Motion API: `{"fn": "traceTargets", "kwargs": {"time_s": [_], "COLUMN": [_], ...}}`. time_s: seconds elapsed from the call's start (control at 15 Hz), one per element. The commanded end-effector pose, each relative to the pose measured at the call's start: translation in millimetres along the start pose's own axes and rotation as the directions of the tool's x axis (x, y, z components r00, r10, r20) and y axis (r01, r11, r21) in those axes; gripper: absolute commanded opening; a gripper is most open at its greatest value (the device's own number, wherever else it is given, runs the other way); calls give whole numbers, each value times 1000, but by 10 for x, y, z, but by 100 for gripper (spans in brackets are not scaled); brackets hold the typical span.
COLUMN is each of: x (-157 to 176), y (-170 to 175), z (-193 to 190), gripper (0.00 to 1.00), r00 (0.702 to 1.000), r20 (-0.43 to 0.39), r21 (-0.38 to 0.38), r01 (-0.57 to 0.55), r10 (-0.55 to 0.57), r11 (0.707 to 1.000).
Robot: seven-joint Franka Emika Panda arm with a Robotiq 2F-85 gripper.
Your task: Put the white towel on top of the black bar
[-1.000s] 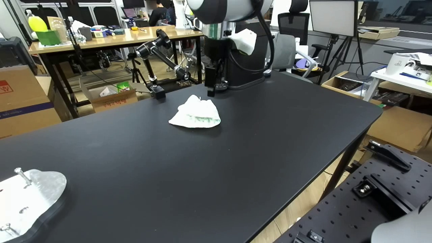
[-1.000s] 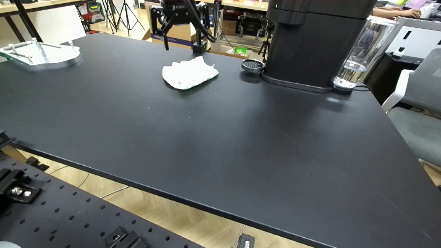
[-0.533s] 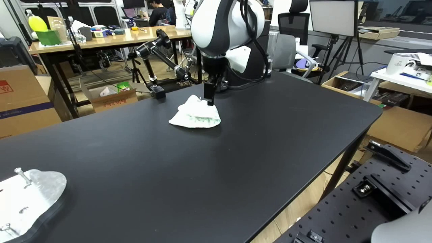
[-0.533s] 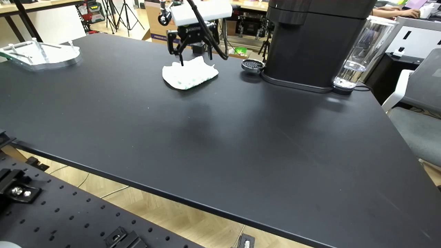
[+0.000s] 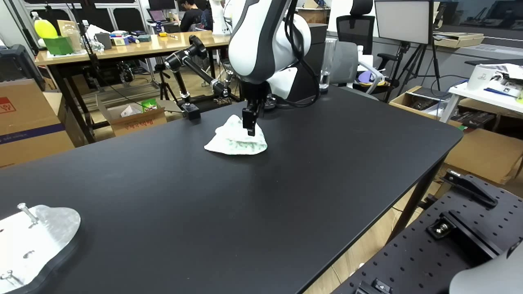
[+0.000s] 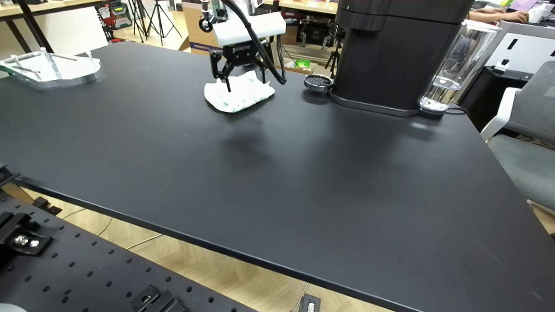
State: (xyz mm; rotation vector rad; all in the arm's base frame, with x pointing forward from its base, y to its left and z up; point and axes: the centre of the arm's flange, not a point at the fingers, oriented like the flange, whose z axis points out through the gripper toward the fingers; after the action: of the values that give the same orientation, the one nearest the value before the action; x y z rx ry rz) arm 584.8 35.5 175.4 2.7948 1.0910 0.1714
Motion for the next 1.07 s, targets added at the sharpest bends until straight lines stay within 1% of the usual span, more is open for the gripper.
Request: {"fn": "traceTargets", "kwargs": {"time_s": [0.0,0.4,0.47,0.53,0.6,0.67,1.0], "x": [93,94,97,99,103,102,100], "y": [4,-66,-76,-83,-89,-92,-85], "z": [83,230,245,255,261,264,230], "gripper": [100,100,75,75,69,60,24], "r00": [999,996,996,996,996,996,996], "r20": [33,82,84,87,87,89,80], "r21": [10,73,81,87,91,95,101], "r01": [-24,-20,-25,-28,-29,-30,-43], "r10": [23,14,18,20,21,22,35], "r11": [1000,997,996,996,995,995,994]}}
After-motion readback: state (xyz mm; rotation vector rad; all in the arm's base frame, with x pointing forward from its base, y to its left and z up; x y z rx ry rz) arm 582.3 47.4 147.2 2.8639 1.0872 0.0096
